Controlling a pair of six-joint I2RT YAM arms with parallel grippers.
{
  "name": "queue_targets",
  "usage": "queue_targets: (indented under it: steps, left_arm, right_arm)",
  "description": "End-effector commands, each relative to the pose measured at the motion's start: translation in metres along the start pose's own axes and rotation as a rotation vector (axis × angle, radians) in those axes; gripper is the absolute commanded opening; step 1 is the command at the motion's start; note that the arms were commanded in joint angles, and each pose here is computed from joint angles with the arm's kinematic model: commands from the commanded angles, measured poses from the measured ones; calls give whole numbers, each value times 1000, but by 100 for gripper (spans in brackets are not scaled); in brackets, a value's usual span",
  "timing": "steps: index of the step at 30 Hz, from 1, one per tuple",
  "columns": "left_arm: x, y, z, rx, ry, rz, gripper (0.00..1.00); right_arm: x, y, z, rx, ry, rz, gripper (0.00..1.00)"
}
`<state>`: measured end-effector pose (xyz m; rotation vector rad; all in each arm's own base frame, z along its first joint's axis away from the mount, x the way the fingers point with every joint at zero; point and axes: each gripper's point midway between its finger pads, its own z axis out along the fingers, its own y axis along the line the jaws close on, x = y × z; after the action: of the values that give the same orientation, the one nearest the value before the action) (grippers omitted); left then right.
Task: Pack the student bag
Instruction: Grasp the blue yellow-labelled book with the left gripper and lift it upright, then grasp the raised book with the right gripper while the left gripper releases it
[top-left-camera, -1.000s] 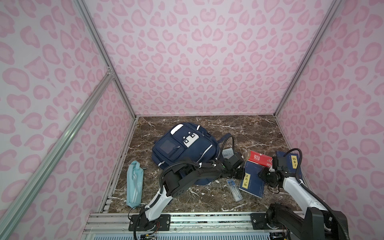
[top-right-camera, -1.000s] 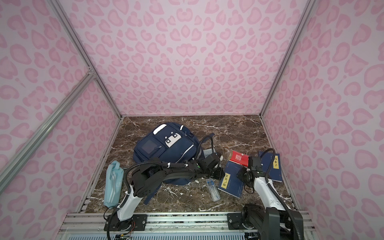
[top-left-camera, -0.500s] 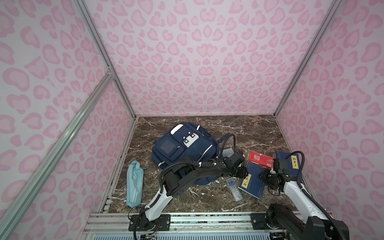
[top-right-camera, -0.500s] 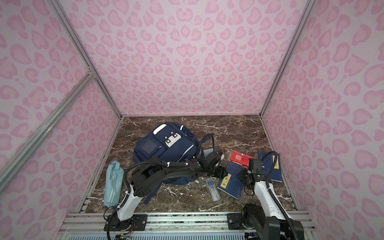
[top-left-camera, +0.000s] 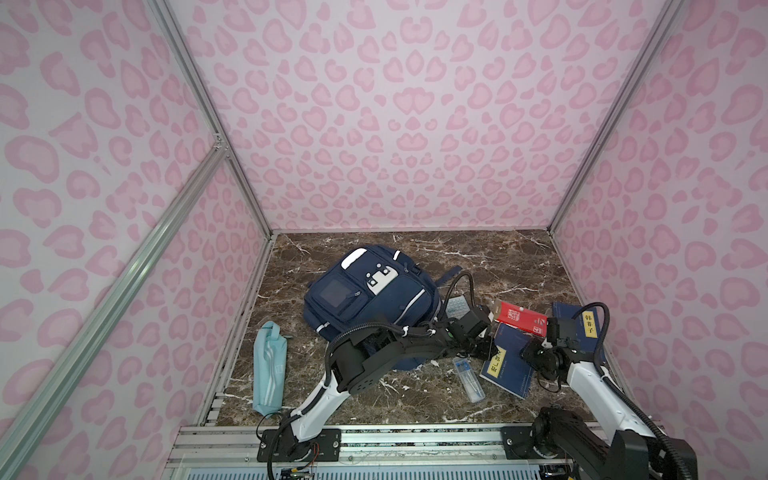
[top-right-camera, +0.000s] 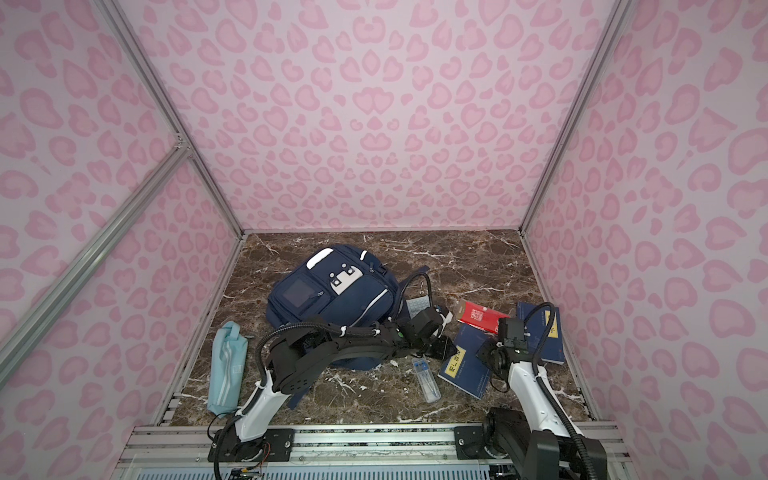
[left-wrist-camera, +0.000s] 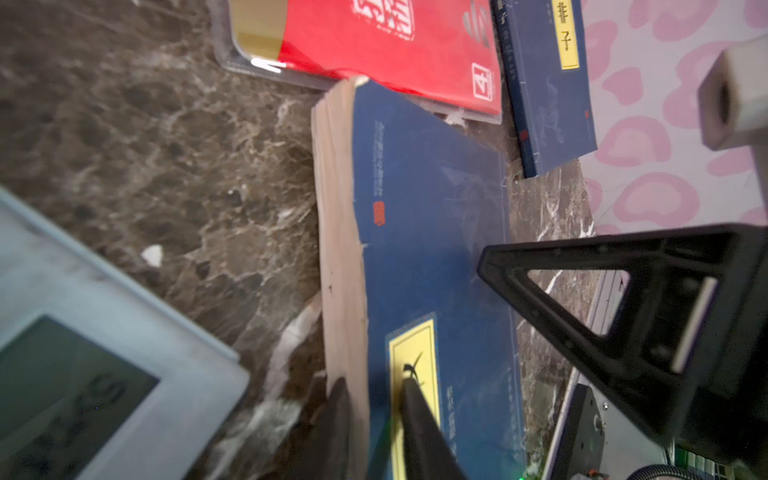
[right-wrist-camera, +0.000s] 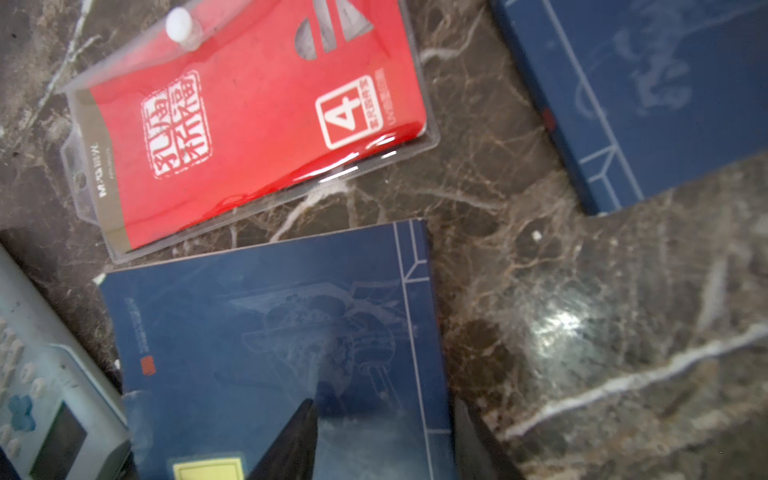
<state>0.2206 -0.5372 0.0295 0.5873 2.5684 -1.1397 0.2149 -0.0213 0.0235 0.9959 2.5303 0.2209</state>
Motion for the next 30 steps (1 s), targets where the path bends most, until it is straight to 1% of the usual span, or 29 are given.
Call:
queue_targets:
  steps: [1, 2, 6, 8, 9, 11, 12, 13, 14, 15, 19, 21, 23, 27, 30]
  left_arm:
    - [-3, -12, -9, 50, 6, 4, 8]
    - [-5, -14, -11, 51, 3, 5, 4]
    - [-17, -23, -29, 57, -31, 25, 3]
    - [-22, -25, -35, 78, -47, 14, 3]
    - [-24, -26, -39, 103, -49, 3, 3]
    - [-32, -32, -52, 170, -78, -23, 3]
    - [-44, -39, -64, 201, -108, -24, 3]
    - [-42, -33, -71, 197, -109, -33, 3]
    - [-47, -39, -83, 217, -131, -22, 3]
    - [-53, -46, -96, 241, -156, -12, 3]
    - [-72, -67, -149, 311, -246, 12, 3]
    - [-80, -72, -174, 345, -293, 9, 3]
    - [-85, -72, -194, 377, -327, 2, 3]
    - [-88, -69, -219, 445, -347, -3, 3]
    - [-89, -74, -238, 514, -375, -2, 3]
  right_arm:
    - [1, 8, -2, -46, 5, 4, 53]
    - [1, 8, -2, -45, 2, 3, 53]
    - [-4, 11, -8, -66, -31, 3, 54]
    - [-6, 13, -11, -85, -55, 8, 56]
    - [-8, 14, -13, -94, -69, 12, 59]
    - [-12, 15, -19, -104, -104, 15, 71]
    - [-15, 18, -23, -129, -126, 10, 79]
    - [-18, 23, -28, -168, -146, 7, 86]
    - [-21, 30, -33, -212, -168, 5, 92]
    - [-24, 42, -41, -287, -194, -11, 97]
    - [-27, 86, -80, -579, -270, -65, 97]
    - [-30, 98, -101, -668, -319, -90, 97]
    - [-32, 108, -122, -748, -363, -119, 94]
    - [-22, 140, -165, -963, -348, -196, 91]
    - [-10, 159, -178, -1061, -306, -246, 89]
